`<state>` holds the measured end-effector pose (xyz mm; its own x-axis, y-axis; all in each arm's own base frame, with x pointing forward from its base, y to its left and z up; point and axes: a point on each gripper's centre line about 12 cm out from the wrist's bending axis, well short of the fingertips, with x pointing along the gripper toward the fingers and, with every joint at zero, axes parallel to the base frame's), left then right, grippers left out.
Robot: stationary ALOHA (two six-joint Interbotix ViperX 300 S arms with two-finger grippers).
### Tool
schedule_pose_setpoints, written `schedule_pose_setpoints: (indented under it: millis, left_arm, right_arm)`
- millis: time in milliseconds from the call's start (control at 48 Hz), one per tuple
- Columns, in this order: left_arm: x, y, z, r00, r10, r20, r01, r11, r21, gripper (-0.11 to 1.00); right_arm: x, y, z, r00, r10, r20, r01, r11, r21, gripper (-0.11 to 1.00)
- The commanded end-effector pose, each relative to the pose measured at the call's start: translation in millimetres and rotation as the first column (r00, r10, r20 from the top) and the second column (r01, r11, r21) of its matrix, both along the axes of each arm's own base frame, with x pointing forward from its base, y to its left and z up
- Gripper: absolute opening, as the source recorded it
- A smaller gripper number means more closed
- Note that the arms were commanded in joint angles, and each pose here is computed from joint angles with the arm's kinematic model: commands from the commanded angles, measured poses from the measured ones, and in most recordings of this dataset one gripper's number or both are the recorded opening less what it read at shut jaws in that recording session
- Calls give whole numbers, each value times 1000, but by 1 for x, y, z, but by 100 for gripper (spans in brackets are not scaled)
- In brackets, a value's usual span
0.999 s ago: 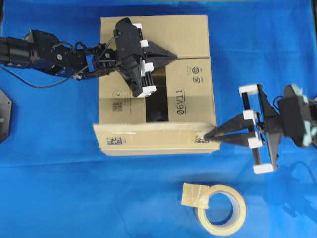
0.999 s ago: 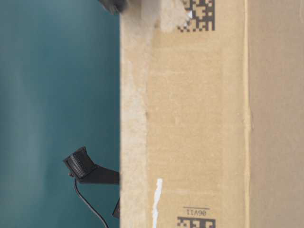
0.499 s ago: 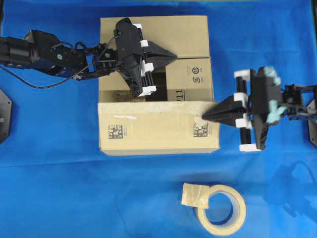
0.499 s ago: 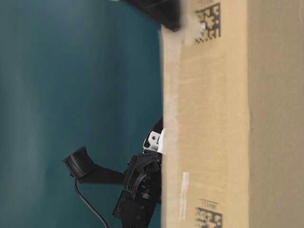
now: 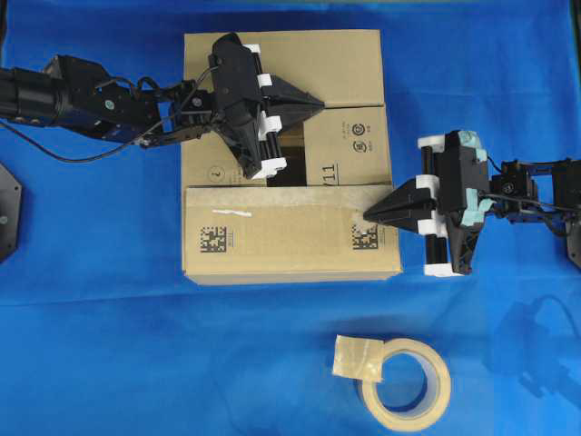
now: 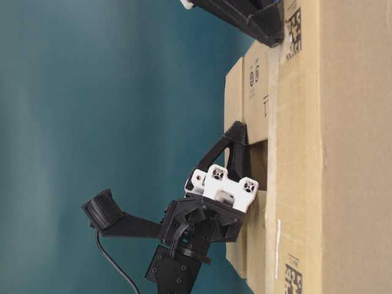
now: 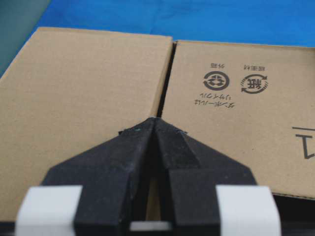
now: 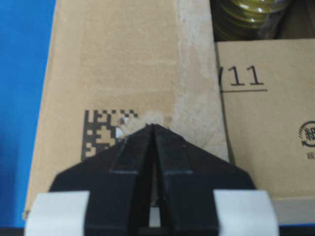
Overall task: Close the cardboard box.
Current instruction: 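Hold the front flap with the right gripper, lift the left gripper to the back flap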
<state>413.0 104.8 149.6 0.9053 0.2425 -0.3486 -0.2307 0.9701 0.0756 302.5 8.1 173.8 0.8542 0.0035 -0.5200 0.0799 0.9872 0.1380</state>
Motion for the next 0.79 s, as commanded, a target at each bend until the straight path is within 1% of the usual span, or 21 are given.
schedule_pose_setpoints:
  millis: [0,187,333,520,604,666,770]
  left_arm:
    - [1,-3,4,1000,-5,4,5,1000,-4,0]
    - [0,-3,12,1000,-4,7,4,1000,-8,0]
    - [-2,-4,41,1000,-8,12,8,1000,-8,0]
    - [-7,-6,90,999,-20,25,20,1000,13,0]
    - [-9,-3,108,999,-14,33,14,1000,19,0]
    - [-9,3,118,999,-3,34,2,1000,28,0]
    - [-12,22,128,1000,21,-6,-20,997,68,0]
  right_arm:
    - [3,0,5,1000,-1,18,1,1000,1,0]
    - [3,0,5,1000,-2,24,2,1000,0,0]
    - [4,0,6,999,-3,35,3,1000,0,0]
    - [4,0,6,999,-3,35,3,1000,0,0]
    - [4,0,6,999,-2,35,2,1000,-2,0]
    - [4,0,7,999,-3,38,3,1000,-2,0]
    - [5,0,7,999,-4,45,4,1000,-2,0]
